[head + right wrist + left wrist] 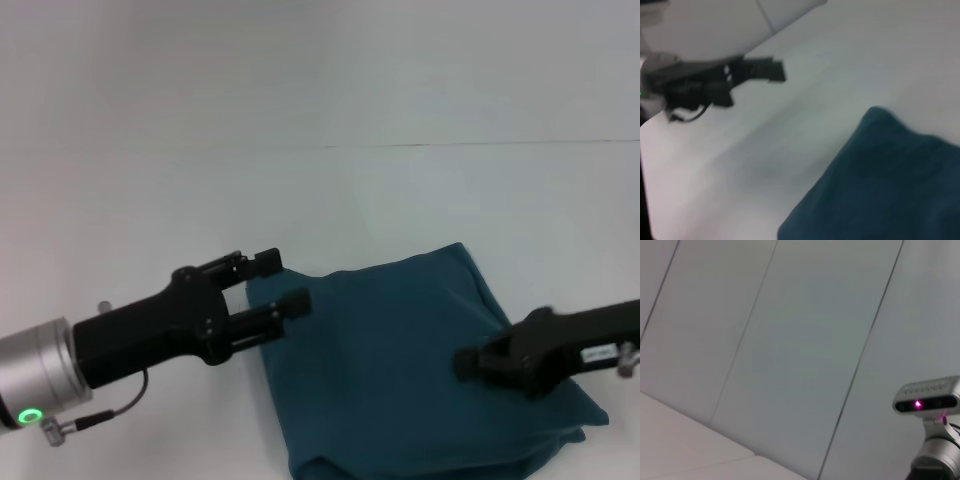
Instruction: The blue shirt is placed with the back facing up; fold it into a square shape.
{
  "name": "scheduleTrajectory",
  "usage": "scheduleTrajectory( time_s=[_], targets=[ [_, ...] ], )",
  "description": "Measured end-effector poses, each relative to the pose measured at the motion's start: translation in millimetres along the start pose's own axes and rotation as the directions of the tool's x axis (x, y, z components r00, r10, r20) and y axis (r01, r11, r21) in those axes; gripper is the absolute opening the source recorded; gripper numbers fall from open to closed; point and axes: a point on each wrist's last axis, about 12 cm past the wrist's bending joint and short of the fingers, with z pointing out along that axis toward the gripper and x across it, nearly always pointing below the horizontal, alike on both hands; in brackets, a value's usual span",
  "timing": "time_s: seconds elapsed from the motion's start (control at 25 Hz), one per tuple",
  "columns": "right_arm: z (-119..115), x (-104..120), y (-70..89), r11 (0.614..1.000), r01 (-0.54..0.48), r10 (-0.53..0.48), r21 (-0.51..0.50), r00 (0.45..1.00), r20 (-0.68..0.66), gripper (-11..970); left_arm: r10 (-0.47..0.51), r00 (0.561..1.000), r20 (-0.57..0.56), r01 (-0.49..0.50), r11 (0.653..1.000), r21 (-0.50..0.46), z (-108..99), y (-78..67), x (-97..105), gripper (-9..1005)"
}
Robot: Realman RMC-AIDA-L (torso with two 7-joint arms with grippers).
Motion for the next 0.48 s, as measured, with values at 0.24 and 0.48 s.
scheduleTrajectory(
  time_s=[0.24, 0.48],
  targets=[
    [22.2, 9.5, -5.0, 1.000, -0.027, 0.026, -0.004, 0.997, -0.076, 104, 0.026, 0.999, 0.030, -0.026, 1.000, 0.004, -11.6, -2.6, -7.4, 725],
    [23.3, 32.6, -20.6, 0.991, -0.086, 0.097, 0.102, 0.989, -0.108, 94, 0.046, 0.998, 0.040, -0.046, 0.999, -0.001, -20.8, -3.8, -11.9, 725]
  ],
)
